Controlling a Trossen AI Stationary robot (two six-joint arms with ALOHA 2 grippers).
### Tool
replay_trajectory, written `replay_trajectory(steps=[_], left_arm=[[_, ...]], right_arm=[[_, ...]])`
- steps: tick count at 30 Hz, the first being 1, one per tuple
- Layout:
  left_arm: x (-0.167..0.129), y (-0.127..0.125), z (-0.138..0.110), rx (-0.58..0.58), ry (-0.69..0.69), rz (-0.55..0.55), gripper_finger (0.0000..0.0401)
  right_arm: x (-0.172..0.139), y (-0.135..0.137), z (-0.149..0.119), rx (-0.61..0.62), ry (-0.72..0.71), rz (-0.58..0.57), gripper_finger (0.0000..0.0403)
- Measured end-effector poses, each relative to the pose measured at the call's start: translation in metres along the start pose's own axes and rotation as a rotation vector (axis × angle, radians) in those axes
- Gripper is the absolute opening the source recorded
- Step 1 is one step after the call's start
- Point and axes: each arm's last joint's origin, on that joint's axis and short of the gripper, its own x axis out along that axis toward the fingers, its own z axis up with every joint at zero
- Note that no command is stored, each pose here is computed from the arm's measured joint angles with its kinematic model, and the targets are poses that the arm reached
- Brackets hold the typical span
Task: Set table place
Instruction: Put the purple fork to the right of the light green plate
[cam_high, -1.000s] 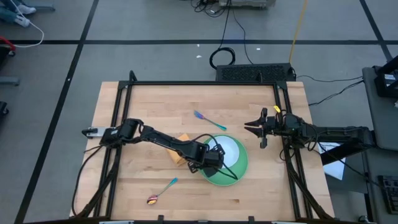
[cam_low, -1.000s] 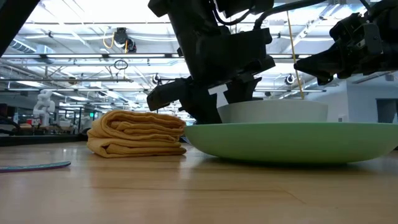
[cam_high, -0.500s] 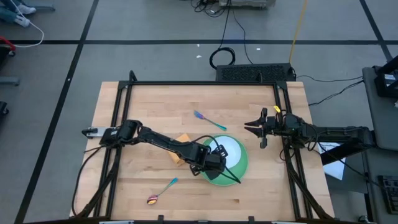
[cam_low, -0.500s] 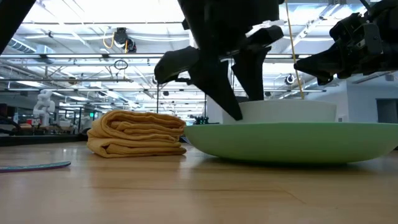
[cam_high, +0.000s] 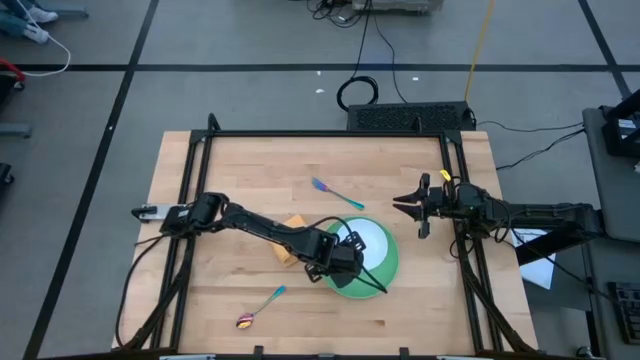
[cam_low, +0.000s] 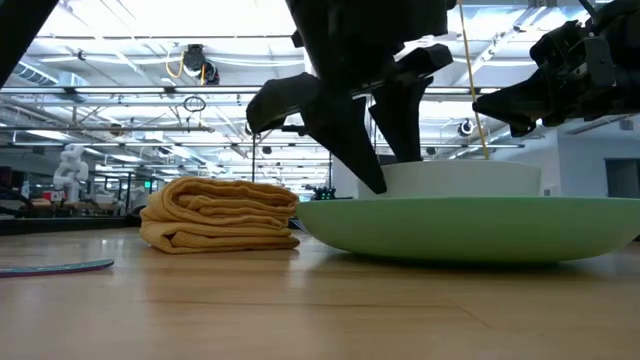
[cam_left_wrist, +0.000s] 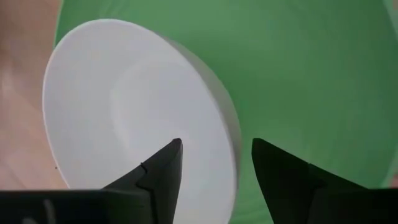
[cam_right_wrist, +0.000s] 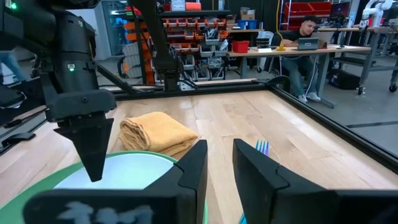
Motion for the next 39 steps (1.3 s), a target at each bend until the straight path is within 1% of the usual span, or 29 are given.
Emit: replay_trajectory(steps=[8, 16, 20, 23, 26, 28, 31, 35, 39], left_arm=[[-0.009, -0.013, 0.006, -0.014, 0.028, -0.039, 0.0198], [-0.038, -0.018, 0.005, -0.096, 0.059, -0.058, 0.0198], [-0.054, -0.021, -0.002, -0.16, 0.079, -0.111, 0.0198], [-0.065, -0.023, -0.008, -0.212, 0.077, -0.194, 0.0198], [-0.076, -0.024, -0.014, -0.269, 0.06, -0.278, 0.0198], [-0.084, -0.023, -0.016, -0.301, 0.019, -0.322, 0.0198], [-0.094, -0.023, -0.016, -0.318, -0.036, -0.371, 0.0198], [-0.107, -0.022, -0.016, -0.324, -0.079, -0.359, 0.0198], [-0.11, -0.021, -0.016, -0.326, -0.09, -0.349, 0.0198]], right_arm=[[0.0, 0.0, 0.0, 0.0, 0.0, 0.0, 0.0068], [0.0, 0.0, 0.0, 0.0, 0.001, 0.0, 0.0068], [0.0, 0.0, 0.0, 0.001, 0.0, 0.0, 0.0068], [0.0, 0.0, 0.0, 0.001, 0.0, 0.0, 0.0068], [0.0, 0.0, 0.0, 0.001, 0.0, 0.0, 0.0068], [0.0, 0.0, 0.0, 0.001, 0.001, 0.0, 0.0068], [0.0, 0.0, 0.0, 0.005, 0.0, 0.0, 0.0068], [0.0, 0.0, 0.0, 0.005, 0.0, 0.0, 0.0068], [0.0, 0.0, 0.0, 0.005, 0.0, 0.0, 0.0068]])
